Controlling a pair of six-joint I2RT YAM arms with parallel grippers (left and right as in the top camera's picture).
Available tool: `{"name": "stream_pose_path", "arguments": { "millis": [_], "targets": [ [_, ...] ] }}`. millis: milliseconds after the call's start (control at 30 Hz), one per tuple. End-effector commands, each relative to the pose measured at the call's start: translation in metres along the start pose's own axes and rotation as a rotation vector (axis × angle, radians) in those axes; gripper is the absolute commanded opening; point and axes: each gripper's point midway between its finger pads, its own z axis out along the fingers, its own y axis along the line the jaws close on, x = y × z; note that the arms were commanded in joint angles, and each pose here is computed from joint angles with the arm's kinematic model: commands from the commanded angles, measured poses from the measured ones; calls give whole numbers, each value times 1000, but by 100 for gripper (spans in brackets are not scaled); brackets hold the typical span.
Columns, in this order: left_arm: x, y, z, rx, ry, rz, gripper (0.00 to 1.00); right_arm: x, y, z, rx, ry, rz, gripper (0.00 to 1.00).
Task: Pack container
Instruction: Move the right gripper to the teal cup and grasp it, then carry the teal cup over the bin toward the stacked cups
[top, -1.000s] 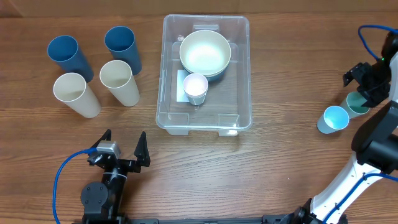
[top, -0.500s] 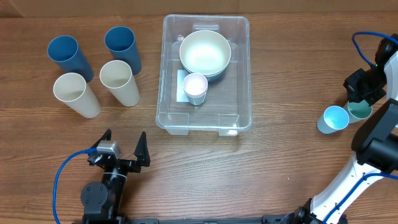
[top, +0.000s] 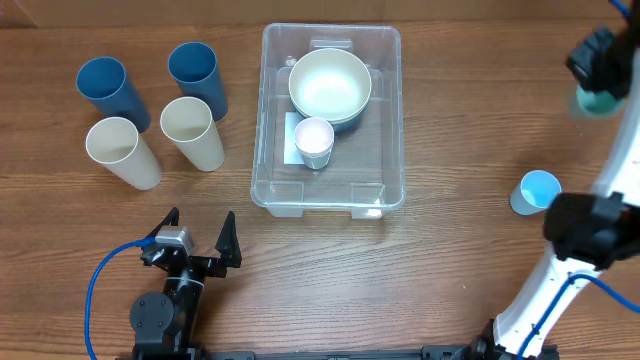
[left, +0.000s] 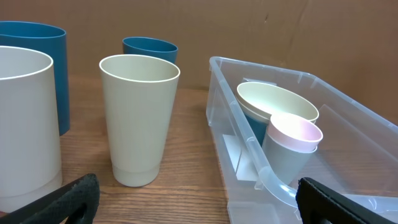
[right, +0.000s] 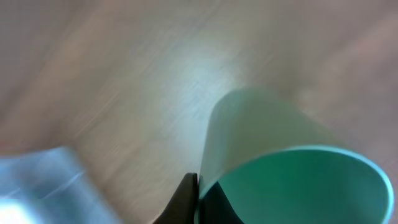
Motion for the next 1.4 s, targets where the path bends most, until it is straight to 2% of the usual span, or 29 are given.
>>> {"name": "stream_pose_path", "arguments": {
  "millis": [0, 167, 333, 433, 700, 867, 1167, 1200, 1233, 1267, 1300, 1367],
  "targets": [
    [0, 0, 0, 0, -4, 21, 100, 40, 96, -56, -200, -77, -251, 4],
    [0, 0, 0, 0, -4, 21, 100, 145, 191, -76, -298, -18, -537, 4],
    [0, 0, 0, -1, -4, 21, 100, 231, 230, -82, -301, 34, -743, 4],
    [0, 0, 0, -1, -4, 21, 100, 268, 237, -66, -271, 96, -817, 4],
    [0, 0, 0, 0, -4, 21, 100, 320, 249, -20, -248, 187, -896, 4],
    [0, 0, 0, 0, -4, 21, 100, 338, 267, -25, -345, 201, -934, 4],
    [0, 0, 0, 0, -4, 21, 100, 344, 273, -26, -361, 193, -943, 4],
    [0, 0, 0, 0, -4, 21, 100, 344, 272, -24, -357, 195, -944, 20],
    [0, 0, 0, -1, -4, 21, 100, 346, 271, -21, -351, 201, -946, 42],
    [0, 0, 0, 0, -4, 21, 100, 347, 270, -18, -344, 207, -948, 53],
    [0, 0, 0, 0, -4, 21, 100, 348, 268, -16, -339, 212, -949, 62],
    [0, 0, 0, 0, -4, 21, 100, 349, 267, -14, -334, 215, -951, 64]
  ]
}}
